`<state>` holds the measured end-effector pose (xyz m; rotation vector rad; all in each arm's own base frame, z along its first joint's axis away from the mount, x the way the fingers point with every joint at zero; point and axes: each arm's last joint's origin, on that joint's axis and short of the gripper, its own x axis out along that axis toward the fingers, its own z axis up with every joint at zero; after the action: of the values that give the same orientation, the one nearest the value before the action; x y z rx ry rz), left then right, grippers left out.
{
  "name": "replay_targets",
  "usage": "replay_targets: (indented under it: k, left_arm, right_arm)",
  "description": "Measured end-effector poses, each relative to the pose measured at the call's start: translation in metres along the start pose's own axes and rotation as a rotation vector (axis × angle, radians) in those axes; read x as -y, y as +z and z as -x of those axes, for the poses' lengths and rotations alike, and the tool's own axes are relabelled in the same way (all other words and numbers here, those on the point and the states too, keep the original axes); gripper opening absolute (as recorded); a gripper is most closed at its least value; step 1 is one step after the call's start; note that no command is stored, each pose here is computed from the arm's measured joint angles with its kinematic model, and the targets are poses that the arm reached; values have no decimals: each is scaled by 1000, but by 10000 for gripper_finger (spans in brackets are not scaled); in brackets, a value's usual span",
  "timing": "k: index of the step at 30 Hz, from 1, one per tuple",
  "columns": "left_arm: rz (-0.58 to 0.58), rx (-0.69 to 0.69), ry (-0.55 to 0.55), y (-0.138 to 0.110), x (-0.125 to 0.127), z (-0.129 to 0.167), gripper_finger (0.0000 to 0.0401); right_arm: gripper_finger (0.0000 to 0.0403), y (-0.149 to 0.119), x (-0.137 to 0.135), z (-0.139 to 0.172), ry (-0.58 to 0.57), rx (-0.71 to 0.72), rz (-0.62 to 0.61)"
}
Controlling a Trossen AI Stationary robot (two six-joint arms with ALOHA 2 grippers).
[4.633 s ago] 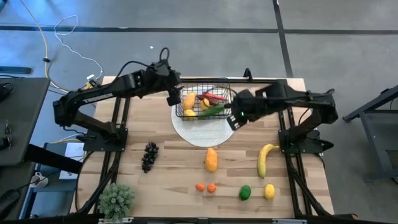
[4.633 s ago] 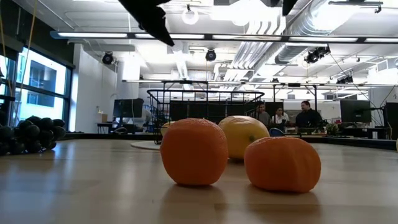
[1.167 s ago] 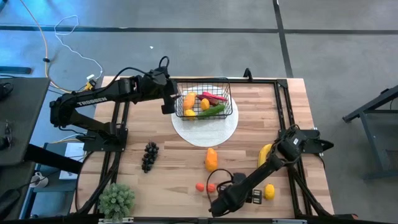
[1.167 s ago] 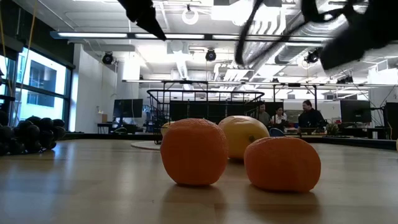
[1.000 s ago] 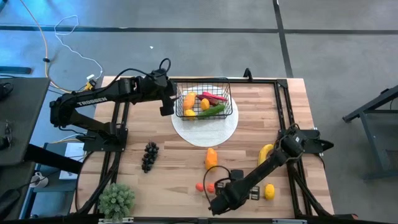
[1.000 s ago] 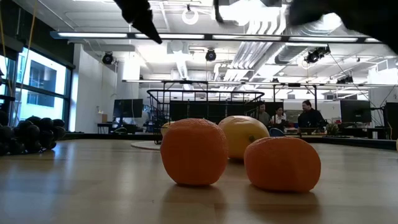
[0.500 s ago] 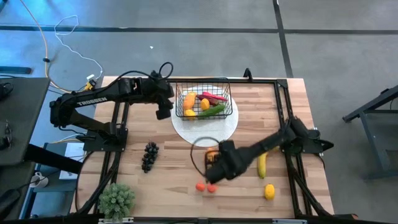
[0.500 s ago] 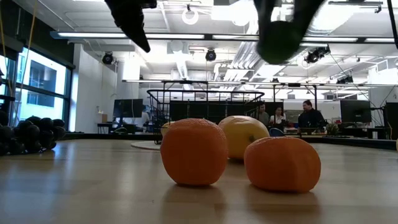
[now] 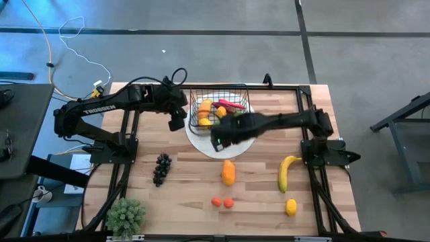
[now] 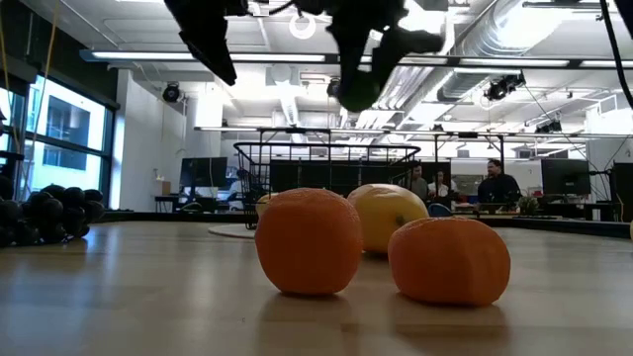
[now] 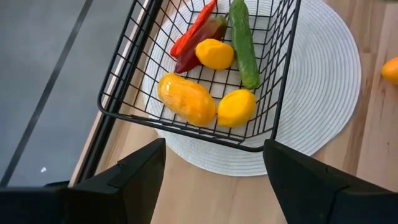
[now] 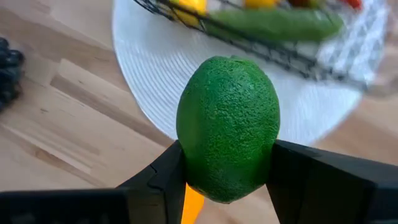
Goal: Build produce basket
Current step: Put the green lemon into the black basket
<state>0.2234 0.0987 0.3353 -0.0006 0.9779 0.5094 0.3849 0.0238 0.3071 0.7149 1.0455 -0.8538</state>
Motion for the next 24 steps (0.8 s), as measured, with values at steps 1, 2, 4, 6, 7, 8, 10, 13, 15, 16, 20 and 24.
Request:
replay_targets:
  k: [1, 2, 4, 6, 7, 8, 10, 13, 15, 16, 20, 24]
  left_arm:
    - [9, 0, 1, 0, 0, 0, 257]
    - [17, -1, 3, 0, 0, 0, 257]
    - [36, -10, 12, -1, -1, 0, 257]
    - [58, -28, 27, -3, -3, -1, 257]
    - [69, -37, 36, -4, -5, -1, 257]
    - [80, -48, 46, -5, -6, -1, 257]
    - [107, -70, 63, -7, -10, -1, 257]
    - [157, -77, 76, -8, -14, -2, 257]
    - [188, -78, 82, -9, -16, -2, 257]
    - [202, -79, 85, -9, -17, -3, 257]
    - [249, -79, 89, -9, -20, -3, 257]
    - [291, -77, 88, -9, -19, -3, 257]
  right_arm:
    - [144, 9, 2, -2, 19, -1, 25]
    - [143, 16, 4, -4, 36, 0, 48]
    - [142, 32, 10, -8, 60, 5, 82]
    - [142, 46, 16, -12, 81, 6, 117]
    - [142, 52, 19, -14, 94, 7, 131]
    - [142, 58, 22, -15, 108, 6, 147]
    - [142, 71, 27, -18, 139, 17, 177]
    - [142, 89, 36, -22, 187, 37, 221]
    - [142, 101, 43, -24, 215, 49, 248]
    - [142, 107, 46, -25, 228, 56, 259]
    - [142, 127, 61, -35, 276, 82, 276]
    - [142, 140, 74, -51, 327, 94, 271]
